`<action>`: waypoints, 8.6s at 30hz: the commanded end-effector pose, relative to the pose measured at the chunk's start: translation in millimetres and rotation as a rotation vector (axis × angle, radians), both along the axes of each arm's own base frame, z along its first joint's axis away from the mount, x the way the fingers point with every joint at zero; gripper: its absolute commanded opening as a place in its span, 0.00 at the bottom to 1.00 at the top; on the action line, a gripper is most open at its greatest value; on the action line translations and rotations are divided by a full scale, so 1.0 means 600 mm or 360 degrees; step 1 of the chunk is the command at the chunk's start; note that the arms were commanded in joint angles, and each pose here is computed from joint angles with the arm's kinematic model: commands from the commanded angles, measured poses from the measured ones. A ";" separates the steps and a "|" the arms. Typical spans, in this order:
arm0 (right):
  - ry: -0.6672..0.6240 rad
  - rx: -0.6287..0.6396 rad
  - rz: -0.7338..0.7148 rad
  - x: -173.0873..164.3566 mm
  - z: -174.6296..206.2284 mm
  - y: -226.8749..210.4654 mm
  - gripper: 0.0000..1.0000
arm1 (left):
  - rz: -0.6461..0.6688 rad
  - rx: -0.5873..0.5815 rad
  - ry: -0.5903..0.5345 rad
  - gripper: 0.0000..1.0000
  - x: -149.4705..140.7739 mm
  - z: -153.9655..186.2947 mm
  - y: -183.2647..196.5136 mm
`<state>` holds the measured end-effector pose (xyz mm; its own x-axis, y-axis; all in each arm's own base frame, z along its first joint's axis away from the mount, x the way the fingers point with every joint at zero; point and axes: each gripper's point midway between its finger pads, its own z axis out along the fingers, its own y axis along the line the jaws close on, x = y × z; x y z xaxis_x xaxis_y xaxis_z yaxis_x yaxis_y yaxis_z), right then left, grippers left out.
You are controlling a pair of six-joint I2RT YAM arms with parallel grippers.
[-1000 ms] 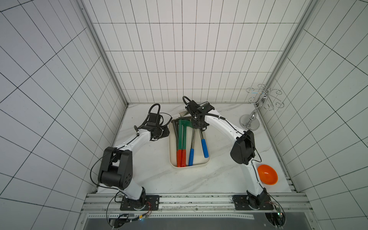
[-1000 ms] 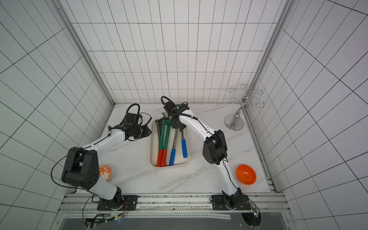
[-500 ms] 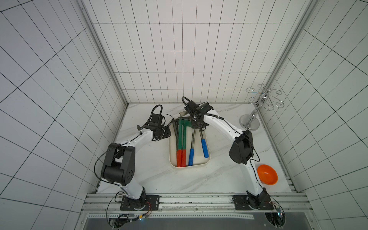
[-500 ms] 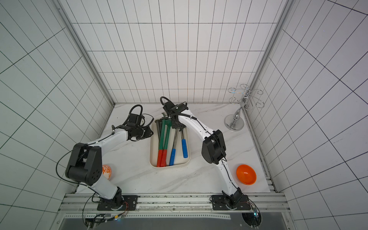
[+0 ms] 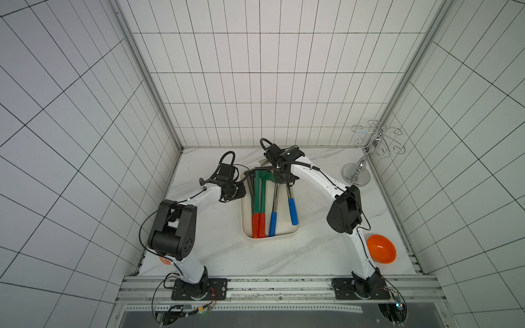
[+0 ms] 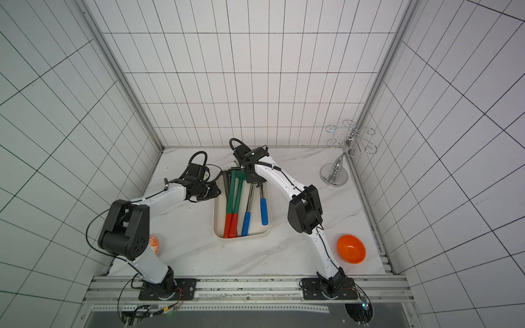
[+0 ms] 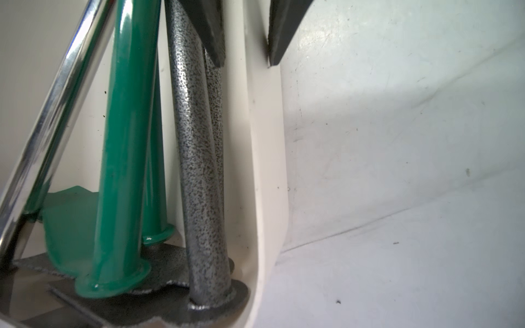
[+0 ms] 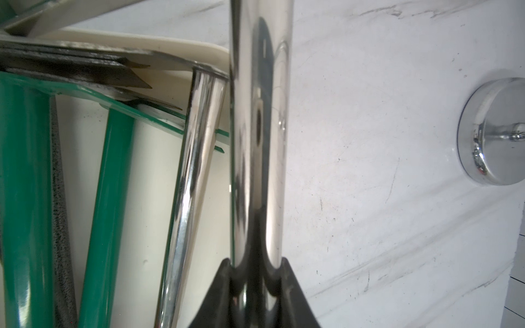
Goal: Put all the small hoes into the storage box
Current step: Place the hoe in the storage box.
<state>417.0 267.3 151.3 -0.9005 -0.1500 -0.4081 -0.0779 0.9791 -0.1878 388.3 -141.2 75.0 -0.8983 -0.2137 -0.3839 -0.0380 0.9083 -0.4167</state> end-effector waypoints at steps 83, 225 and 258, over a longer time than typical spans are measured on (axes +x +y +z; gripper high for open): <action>-0.0215 -0.0043 -0.0323 -0.001 0.064 -0.038 0.00 | -0.0017 -0.0033 -0.0078 0.27 0.023 0.022 -0.014; -0.0077 0.0180 0.0133 -0.003 -0.026 0.090 0.39 | -0.0027 0.0018 -0.0114 0.26 0.026 0.048 -0.006; -0.0380 0.0530 0.0123 0.107 0.079 0.088 0.47 | 0.0009 -0.0118 -0.0560 0.34 0.063 0.197 -0.015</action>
<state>488.2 323.2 178.0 -0.7871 -0.0468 -0.6150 -0.1357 0.9858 0.0987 407.6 -142.4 153.2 -0.7950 -0.2275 -0.5624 0.0528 0.8975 -0.4378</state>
